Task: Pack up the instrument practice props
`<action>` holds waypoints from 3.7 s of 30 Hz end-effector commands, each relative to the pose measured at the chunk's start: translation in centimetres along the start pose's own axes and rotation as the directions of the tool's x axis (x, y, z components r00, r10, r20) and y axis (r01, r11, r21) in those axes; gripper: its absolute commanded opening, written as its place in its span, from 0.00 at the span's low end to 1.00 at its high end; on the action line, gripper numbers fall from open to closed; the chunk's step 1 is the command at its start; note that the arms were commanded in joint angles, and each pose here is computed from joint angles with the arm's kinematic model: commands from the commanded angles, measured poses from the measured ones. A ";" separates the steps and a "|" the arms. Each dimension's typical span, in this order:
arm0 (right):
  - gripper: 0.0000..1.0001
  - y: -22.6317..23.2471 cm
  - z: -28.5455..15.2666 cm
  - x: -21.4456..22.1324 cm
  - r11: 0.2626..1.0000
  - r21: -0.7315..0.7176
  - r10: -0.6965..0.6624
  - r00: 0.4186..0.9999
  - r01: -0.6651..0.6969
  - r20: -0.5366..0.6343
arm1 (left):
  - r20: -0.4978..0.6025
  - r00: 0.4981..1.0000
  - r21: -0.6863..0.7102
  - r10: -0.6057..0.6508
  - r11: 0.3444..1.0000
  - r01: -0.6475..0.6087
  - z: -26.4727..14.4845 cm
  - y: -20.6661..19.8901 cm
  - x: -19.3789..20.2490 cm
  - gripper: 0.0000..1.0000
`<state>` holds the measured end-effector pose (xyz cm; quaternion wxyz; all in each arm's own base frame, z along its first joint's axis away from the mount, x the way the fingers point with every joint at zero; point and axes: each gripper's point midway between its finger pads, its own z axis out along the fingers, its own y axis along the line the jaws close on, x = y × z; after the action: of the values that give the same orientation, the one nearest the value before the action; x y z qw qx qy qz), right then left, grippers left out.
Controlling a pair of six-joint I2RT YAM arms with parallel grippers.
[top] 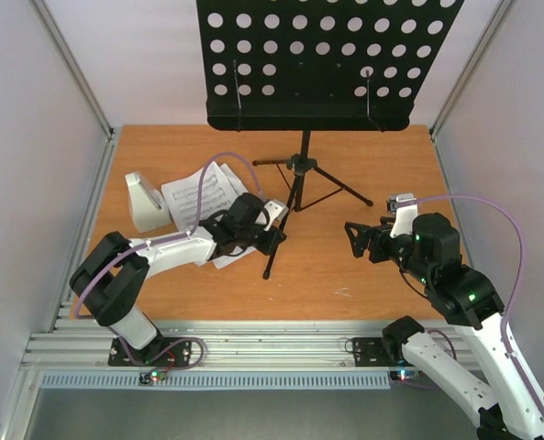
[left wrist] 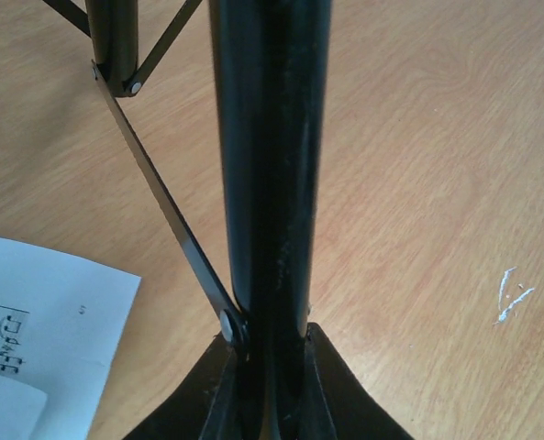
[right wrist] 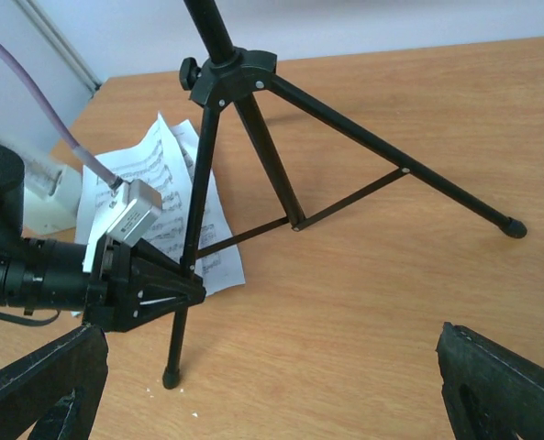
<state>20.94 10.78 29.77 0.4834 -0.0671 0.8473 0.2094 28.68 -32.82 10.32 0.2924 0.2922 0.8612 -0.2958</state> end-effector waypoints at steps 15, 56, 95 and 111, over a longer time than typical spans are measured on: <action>0.99 -1.2 1.9 0.2 0.995 0.057 0.076 0.997 -0.076 0.012 | 0.081 0.991 -0.017 -0.103 0.994 0.104 1.9 -7.1 0.2 0.00; 0.60 3.3 10.2 -8.8 0.984 -0.157 -0.019 0.923 0.085 0.384 | 0.332 0.938 -0.205 -0.096 0.964 0.171 -13.3 -0.2 -2.4 0.96; 0.01 5.3 10.7 -7.0 0.871 -0.135 -0.377 0.819 0.472 0.433 | 0.321 0.945 -0.214 -0.059 0.968 0.132 -13.6 0.5 -1.3 0.96; 0.01 8.0 9.3 -4.0 0.806 -0.341 -0.345 0.853 0.483 0.392 | 0.324 0.944 -0.133 0.060 0.991 -0.017 -14.3 -2.0 -2.2 0.96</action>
<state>29.81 20.03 31.40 0.6346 -0.2824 0.6764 0.2449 24.16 -24.42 19.44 0.4249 0.2133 0.8417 -0.2559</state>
